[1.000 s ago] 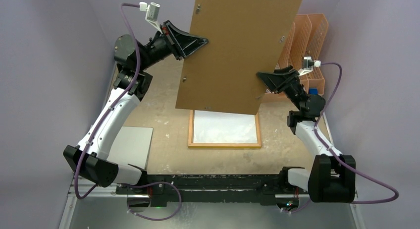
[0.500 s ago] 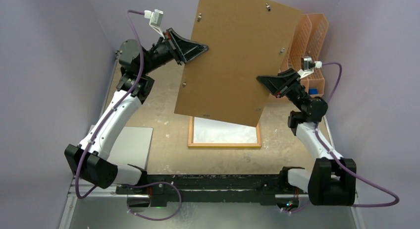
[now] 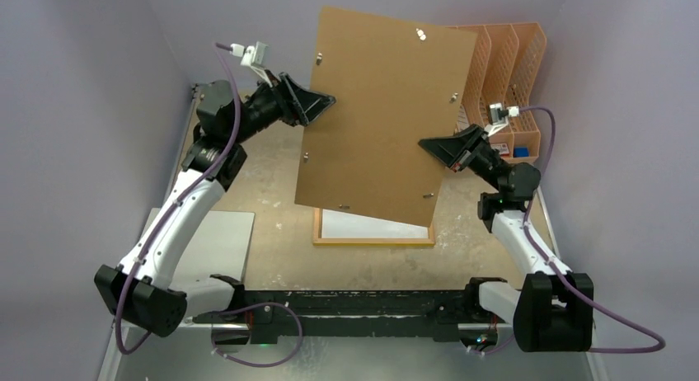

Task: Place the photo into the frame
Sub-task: Turn over the photo frame item on the photo frame.

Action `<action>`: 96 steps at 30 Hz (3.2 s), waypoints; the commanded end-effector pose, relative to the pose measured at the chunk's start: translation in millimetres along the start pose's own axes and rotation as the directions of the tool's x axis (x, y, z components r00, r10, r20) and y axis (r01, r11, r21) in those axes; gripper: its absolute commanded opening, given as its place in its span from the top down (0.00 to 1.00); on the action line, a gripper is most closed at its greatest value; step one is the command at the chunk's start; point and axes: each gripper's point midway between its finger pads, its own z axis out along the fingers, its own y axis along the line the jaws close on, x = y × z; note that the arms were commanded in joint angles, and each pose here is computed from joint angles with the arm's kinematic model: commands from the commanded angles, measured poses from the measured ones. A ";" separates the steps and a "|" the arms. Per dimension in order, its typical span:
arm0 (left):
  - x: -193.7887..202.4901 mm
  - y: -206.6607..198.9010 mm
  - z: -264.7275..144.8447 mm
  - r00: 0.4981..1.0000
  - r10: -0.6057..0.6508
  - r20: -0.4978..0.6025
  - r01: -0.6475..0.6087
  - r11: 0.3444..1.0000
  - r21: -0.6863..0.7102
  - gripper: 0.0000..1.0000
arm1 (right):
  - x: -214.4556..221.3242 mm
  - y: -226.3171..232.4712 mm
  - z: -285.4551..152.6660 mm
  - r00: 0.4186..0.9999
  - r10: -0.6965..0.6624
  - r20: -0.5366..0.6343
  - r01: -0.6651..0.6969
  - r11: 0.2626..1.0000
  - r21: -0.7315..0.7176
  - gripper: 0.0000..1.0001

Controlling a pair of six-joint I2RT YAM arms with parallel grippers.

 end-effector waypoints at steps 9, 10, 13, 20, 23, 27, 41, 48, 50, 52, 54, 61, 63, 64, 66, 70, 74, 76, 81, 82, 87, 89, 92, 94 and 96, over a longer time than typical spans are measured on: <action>42.9 96.4 -81.9 0.979 0.166 -0.119 -0.204 0.828 -0.522 0.14 | 35.1 -94.8 -22.3 0.983 0.171 -0.060 -0.139 0.926 0.350 1.00; 50.6 103.7 -82.9 0.979 0.154 -0.137 -0.203 0.819 -0.536 0.12 | 36.0 -101.3 -23.5 0.983 0.169 -0.072 -0.131 0.917 0.376 1.00; 77.4 123.7 -81.2 0.981 0.099 -0.166 -0.176 0.814 -0.554 0.10 | 41.1 -123.5 -26.1 0.973 0.204 -0.109 -0.136 0.884 0.447 1.00; 147.0 173.1 -74.8 0.984 -0.085 -0.154 -0.027 0.793 -0.609 0.14 | 52.4 -166.3 -28.2 0.938 0.320 -0.136 -0.202 0.821 0.535 1.00; 173.4 185.7 -65.9 0.962 -0.158 -0.222 -0.008 0.797 -0.604 0.32 | 48.8 -175.6 -25.4 0.938 0.319 -0.136 -0.195 0.811 0.552 1.00; 192.9 199.4 -58.3 0.962 -0.189 -0.197 0.037 0.805 -0.592 0.35 | 48.3 -187.3 -21.8 0.930 0.338 -0.148 -0.196 0.793 0.576 1.00; 239.6 251.9 -82.0 0.951 -0.256 -0.172 0.062 0.706 -0.706 0.35 | 71.8 -190.9 8.5 0.890 0.407 -0.207 -0.222 0.782 0.582 1.00; 252.7 264.1 -91.9 0.945 -0.264 -0.194 0.036 0.672 -0.740 0.36 | 88.3 -204.4 1.5 0.859 0.470 -0.201 -0.251 0.731 0.635 1.00; 256.2 267.8 -94.8 0.942 -0.263 -0.207 0.020 0.662 -0.749 0.37 | 89.7 -206.6 0.0 0.858 0.477 -0.192 -0.257 0.721 0.644 1.00; 258.9 268.9 -94.6 0.940 -0.267 -0.213 0.019 0.664 -0.748 0.38 | 90.5 -208.6 -1.0 0.856 0.480 -0.189 -0.258 0.716 0.649 1.00; 261.7 268.9 -92.7 0.937 -0.272 -0.219 0.022 0.672 -0.741 0.39 | 90.8 -210.5 -0.4 0.856 0.481 -0.189 -0.259 0.716 0.649 1.00; 273.6 270.3 -89.5 0.921 -0.301 -0.247 0.029 0.687 -0.726 0.40 | 93.4 -218.3 -1.2 0.851 0.484 -0.202 -0.250 0.712 0.656 1.00; 276.2 270.1 -88.9 0.918 -0.310 -0.248 0.037 0.689 -0.724 0.41 | 95.0 -220.2 -2.6 0.853 0.480 -0.206 -0.239 0.709 0.663 1.00; 276.8 269.8 -88.4 0.917 -0.312 -0.250 0.039 0.691 -0.722 0.41 | 96.1 -221.6 -3.6 0.854 0.477 -0.208 -0.232 0.707 0.668 1.00; 277.1 269.5 -87.2 0.916 -0.314 -0.249 0.043 0.694 -0.718 0.41 | 99.4 -223.1 -4.8 0.853 0.473 -0.220 -0.215 0.704 0.677 0.96; 277.5 269.7 -86.0 0.915 -0.316 -0.250 0.044 0.697 -0.716 0.40 | 104.4 -227.0 -7.5 0.856 0.460 -0.235 -0.180 0.691 0.700 0.85; 280.8 269.7 -84.9 0.910 -0.326 -0.257 0.050 0.700 -0.712 0.40 | 101.2 -232.1 -11.5 0.870 0.435 -0.232 -0.140 0.668 0.731 0.71; 283.8 270.0 -84.1 0.905 -0.334 -0.263 0.054 0.703 -0.709 0.40 | 96.3 -232.9 -11.5 0.882 0.411 -0.232 -0.112 0.659 0.744 0.65; 291.0 272.0 -83.1 0.894 -0.352 -0.277 0.059 0.705 -0.707 0.40 | 87.6 -235.9 -11.6 0.898 0.361 -0.249 -0.042 0.636 0.770 0.52; 291.6 271.9 -82.8 0.893 -0.354 -0.278 0.060 0.706 -0.705 0.41 | 87.8 -236.5 -12.7 0.898 0.359 -0.255 -0.031 0.630 0.776 0.49; 292.3 271.5 -82.6 0.892 -0.357 -0.278 0.064 0.707 -0.705 0.41 | 91.7 -240.5 -19.5 0.890 0.345 -0.300 0.032 0.607 0.794 0.43; 292.9 271.4 -82.5 0.891 -0.358 -0.280 0.064 0.708 -0.703 0.41 | 92.4 -240.7 -22.5 0.889 0.343 -0.305 0.043 0.599 0.799 0.42; 293.1 271.5 -81.2 0.890 -0.359 -0.281 0.065 0.711 -0.701 0.42 | 96.4 -238.3 -22.2 0.885 0.349 -0.309 0.041 0.603 0.797 0.42; 293.6 271.1 -80.4 0.889 -0.362 -0.282 0.069 0.713 -0.698 0.44 | 100.0 -237.4 -21.6 0.883 0.356 -0.307 0.034 0.602 0.798 0.41; 294.9 270.3 -78.6 0.886 -0.366 -0.284 0.076 0.719 -0.691 0.50 | 104.1 -236.5 -19.5 0.880 0.365 -0.303 0.023 0.605 0.796 0.40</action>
